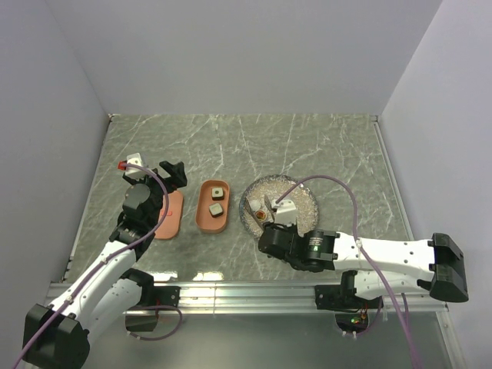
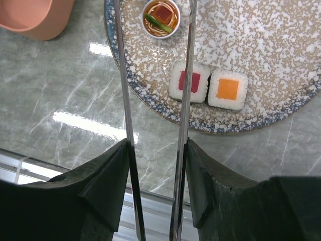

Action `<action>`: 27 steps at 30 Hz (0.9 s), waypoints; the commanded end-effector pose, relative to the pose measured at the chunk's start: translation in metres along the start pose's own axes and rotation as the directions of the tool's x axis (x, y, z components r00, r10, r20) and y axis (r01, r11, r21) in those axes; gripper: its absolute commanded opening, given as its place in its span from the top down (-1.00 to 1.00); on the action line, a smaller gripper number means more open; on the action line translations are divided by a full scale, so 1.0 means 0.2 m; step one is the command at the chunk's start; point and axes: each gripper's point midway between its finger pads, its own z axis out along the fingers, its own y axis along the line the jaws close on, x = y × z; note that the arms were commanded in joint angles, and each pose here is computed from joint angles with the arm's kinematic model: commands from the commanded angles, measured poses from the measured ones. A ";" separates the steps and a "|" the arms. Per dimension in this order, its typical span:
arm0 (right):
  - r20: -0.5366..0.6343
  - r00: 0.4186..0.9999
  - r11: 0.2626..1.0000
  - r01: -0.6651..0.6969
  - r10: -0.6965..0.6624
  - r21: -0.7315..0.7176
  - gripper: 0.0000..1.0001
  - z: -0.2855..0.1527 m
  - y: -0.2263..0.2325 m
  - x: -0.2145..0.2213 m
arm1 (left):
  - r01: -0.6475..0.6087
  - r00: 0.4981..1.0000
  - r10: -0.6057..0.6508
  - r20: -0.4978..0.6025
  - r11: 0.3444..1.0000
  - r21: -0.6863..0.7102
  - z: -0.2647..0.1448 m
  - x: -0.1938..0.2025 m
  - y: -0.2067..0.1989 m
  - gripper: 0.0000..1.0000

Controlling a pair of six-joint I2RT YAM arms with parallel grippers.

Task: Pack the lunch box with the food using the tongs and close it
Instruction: Pick up the food using the clamp

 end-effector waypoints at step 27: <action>0.021 0.999 0.998 0.032 -0.033 0.051 0.20 0.09 0.01 -0.05 | 0.030 0.997 -0.033 0.063 0.998 0.049 0.00 -0.12 -0.06 -0.99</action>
